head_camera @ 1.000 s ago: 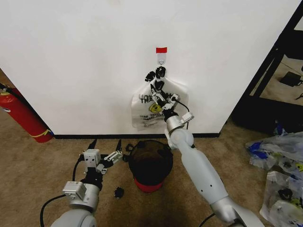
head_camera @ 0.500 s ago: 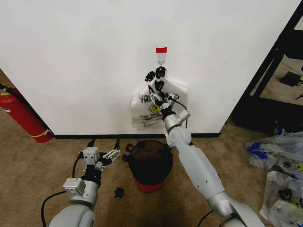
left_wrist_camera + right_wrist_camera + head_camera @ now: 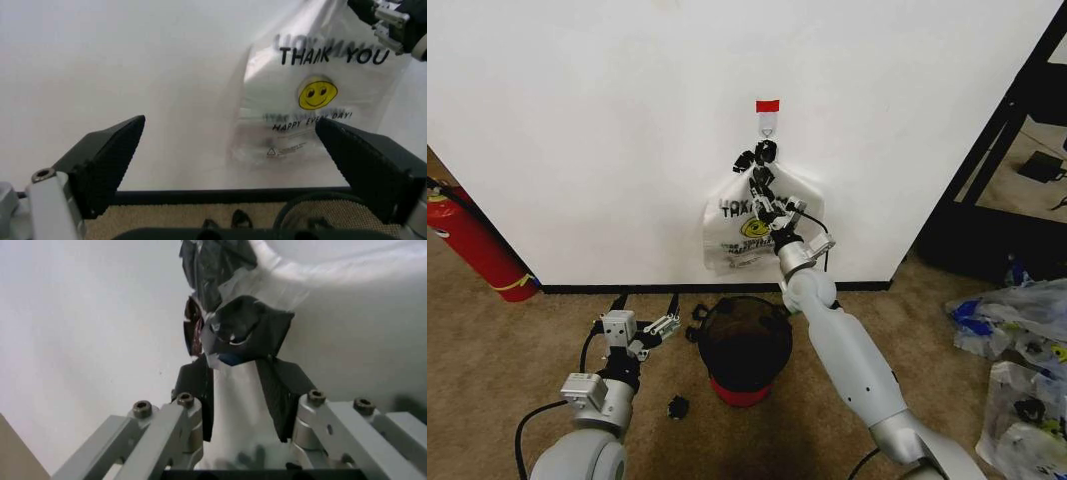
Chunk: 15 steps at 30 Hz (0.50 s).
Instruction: Pick up the garbage bag from the wall and place it over the trash bin.
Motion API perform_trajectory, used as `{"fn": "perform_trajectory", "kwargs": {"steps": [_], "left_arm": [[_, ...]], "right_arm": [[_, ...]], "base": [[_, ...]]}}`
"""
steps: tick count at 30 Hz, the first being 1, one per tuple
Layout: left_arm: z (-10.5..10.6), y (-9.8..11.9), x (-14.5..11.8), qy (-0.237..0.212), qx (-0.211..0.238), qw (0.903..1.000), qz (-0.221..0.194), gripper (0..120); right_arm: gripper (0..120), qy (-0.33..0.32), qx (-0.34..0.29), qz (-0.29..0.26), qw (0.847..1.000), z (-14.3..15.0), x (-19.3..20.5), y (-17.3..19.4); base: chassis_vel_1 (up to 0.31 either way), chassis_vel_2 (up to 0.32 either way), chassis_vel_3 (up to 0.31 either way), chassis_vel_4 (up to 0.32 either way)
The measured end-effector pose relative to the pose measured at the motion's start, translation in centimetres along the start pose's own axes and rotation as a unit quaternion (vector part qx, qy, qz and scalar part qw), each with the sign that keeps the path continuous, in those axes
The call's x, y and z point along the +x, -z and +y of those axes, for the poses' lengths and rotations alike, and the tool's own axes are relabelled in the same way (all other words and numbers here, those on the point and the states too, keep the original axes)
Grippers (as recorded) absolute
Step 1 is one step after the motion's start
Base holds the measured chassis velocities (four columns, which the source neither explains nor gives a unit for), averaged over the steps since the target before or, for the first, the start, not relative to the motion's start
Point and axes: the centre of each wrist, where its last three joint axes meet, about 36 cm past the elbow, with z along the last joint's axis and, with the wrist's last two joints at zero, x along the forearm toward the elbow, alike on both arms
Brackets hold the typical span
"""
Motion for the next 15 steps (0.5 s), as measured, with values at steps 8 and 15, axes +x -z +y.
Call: {"fn": "perform_trajectory", "kwargs": {"steps": [8,15], "left_arm": [[0.16,-0.29,0.13,-0.001,-0.005,1.0,0.003,100],[0.08,-0.5,0.21,-0.001,-0.005,1.0,0.002,100]], "right_arm": [[23,-0.003,0.002,-0.005,1.0,-0.27,0.22,0.51],[23,-0.007,0.004,-0.004,1.0,-0.43,0.28,0.5]], "base": [[0.0,0.0,0.0,0.0],[0.0,0.0,0.0,0.0]]}}
